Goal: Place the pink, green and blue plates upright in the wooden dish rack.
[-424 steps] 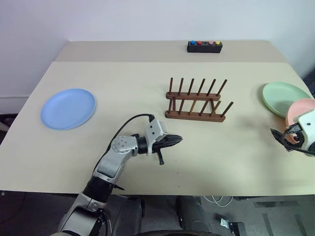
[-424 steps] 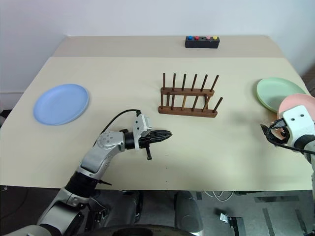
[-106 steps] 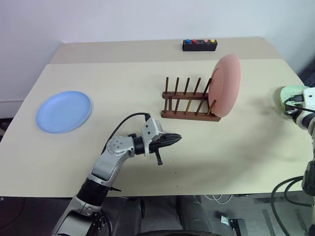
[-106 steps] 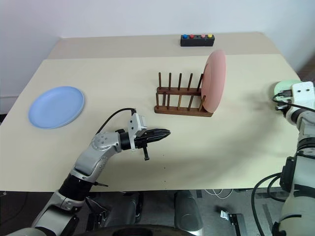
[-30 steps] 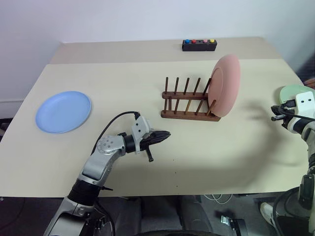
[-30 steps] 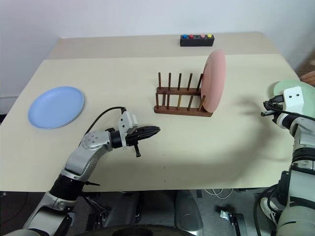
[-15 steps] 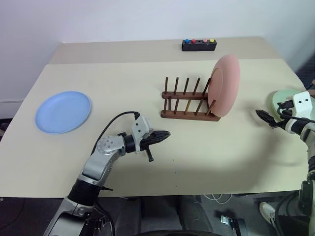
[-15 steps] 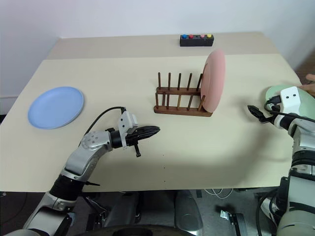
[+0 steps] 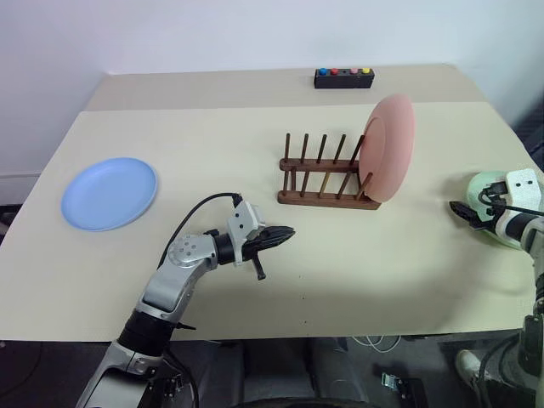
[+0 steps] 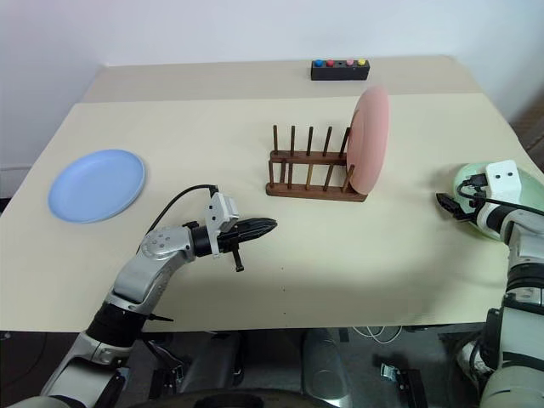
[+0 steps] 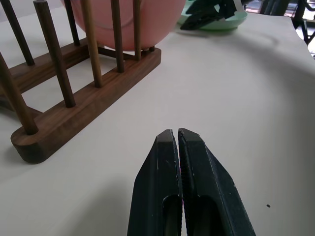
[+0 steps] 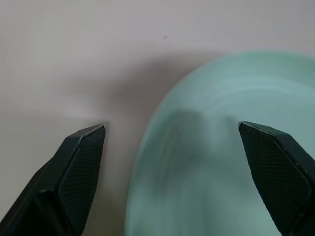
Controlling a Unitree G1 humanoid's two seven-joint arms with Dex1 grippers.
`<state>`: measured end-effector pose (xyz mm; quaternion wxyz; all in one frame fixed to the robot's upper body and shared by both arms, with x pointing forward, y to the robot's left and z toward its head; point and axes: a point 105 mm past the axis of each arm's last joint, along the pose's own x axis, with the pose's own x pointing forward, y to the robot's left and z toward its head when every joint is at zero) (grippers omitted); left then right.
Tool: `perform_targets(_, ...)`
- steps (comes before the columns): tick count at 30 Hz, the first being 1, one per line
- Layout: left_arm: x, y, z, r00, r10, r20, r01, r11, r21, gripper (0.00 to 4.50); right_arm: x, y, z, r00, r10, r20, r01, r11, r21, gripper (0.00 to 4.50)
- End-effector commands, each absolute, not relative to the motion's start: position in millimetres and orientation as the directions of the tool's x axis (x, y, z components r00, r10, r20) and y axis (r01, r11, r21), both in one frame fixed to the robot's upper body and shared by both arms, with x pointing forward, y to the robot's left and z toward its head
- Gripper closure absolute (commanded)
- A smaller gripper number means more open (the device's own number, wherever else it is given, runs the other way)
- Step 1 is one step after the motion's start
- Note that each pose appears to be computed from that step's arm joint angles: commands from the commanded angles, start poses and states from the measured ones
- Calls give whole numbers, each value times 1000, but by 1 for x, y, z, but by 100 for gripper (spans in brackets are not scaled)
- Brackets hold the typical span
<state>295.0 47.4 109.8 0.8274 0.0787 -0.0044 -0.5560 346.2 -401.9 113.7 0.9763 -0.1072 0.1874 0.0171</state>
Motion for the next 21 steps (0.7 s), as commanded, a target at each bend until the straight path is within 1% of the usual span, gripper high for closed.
perform_targets(1,291,45,118,374,-926,-48,919,362,157,441,347,-401,121,930,-6,-369,-92,964,-248,63)
perform_targets(2,291,45,118,373,-927,-48,919,362,157,441,346,-401,120,926,-9,-379,-98,960,-261,100)
perform_targets(4,291,44,118,372,-927,-47,919,361,157,441,345,-401,117,920,-18,-391,-106,950,-293,195)
perform_targets(8,290,43,117,370,-928,-46,920,360,156,441,344,-403,117,919,-31,-394,-103,943,-315,405)
perform_targets(9,290,43,117,370,-928,-46,920,359,155,441,344,-402,116,917,-33,-397,-107,939,-326,446)
perform_targets(13,289,43,117,369,-928,-47,921,358,155,441,344,-399,118,919,-29,-393,-128,921,-367,446)
perform_targets(16,290,43,117,369,-928,-48,921,358,155,441,348,-396,126,932,-38,-359,-135,885,-446,446)
perform_targets(18,290,44,117,369,-928,-48,921,358,156,441,351,-398,137,950,-70,-305,-108,841,-530,446)
perform_targets(19,290,44,117,369,-928,-48,921,358,156,441,354,-399,148,963,-81,-257,-84,816,-572,446)
perform_targets(21,291,44,118,370,-928,-48,920,358,156,441,362,-395,179,989,-85,-119,-15,752,-659,446)
